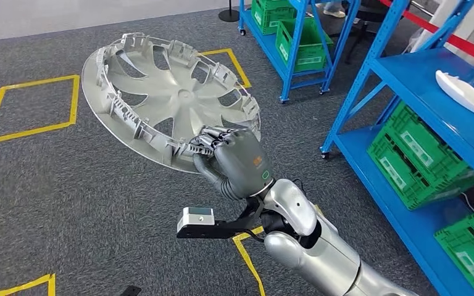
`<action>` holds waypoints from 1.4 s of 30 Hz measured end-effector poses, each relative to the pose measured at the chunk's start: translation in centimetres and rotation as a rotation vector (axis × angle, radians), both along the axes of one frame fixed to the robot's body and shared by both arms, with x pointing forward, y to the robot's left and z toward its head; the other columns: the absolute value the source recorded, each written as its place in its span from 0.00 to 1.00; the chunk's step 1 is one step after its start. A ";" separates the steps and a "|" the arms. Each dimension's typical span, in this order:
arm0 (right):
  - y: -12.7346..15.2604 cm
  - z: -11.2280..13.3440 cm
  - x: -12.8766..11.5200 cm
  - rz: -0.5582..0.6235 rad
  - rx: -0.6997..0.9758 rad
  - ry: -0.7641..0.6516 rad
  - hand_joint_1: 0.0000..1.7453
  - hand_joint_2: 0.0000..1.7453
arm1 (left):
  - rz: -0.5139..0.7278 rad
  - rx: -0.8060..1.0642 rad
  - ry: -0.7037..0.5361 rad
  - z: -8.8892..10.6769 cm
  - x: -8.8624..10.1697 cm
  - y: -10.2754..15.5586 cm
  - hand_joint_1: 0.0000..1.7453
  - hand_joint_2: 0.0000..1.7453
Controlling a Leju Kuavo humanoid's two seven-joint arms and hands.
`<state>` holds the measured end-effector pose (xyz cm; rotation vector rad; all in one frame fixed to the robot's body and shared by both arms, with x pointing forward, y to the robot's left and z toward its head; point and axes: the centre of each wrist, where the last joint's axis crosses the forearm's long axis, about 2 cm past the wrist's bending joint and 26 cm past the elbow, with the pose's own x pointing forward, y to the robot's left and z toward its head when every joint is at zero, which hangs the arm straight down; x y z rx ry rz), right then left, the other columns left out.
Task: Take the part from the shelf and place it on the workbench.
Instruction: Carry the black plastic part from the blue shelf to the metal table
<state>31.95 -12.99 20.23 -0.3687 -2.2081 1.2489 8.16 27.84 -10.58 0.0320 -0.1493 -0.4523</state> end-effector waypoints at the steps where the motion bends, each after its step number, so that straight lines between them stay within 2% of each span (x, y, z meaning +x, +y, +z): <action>1: 0.0 -0.1 0.0 0.000 -0.001 0.001 1.00 1.00 | 0.000 0.000 0.000 0.0 0.0 0.0 0.00 1.00; 16: 0.3 0.1 -0.1 0.006 -0.017 0.001 1.00 1.00 | -0.002 -0.001 0.001 0.0 -0.1 -0.1 0.00 1.00; 28: 1.7 0.5 -0.5 0.039 -0.006 0.001 1.00 1.00 | 0.035 0.015 0.011 -0.2 -1.4 0.0 0.00 1.00; 42: 1.4 -0.7 -1.3 0.037 -0.033 0.001 1.00 1.00 | 0.040 0.010 0.013 -0.3 -1.7 -0.6 0.00 1.00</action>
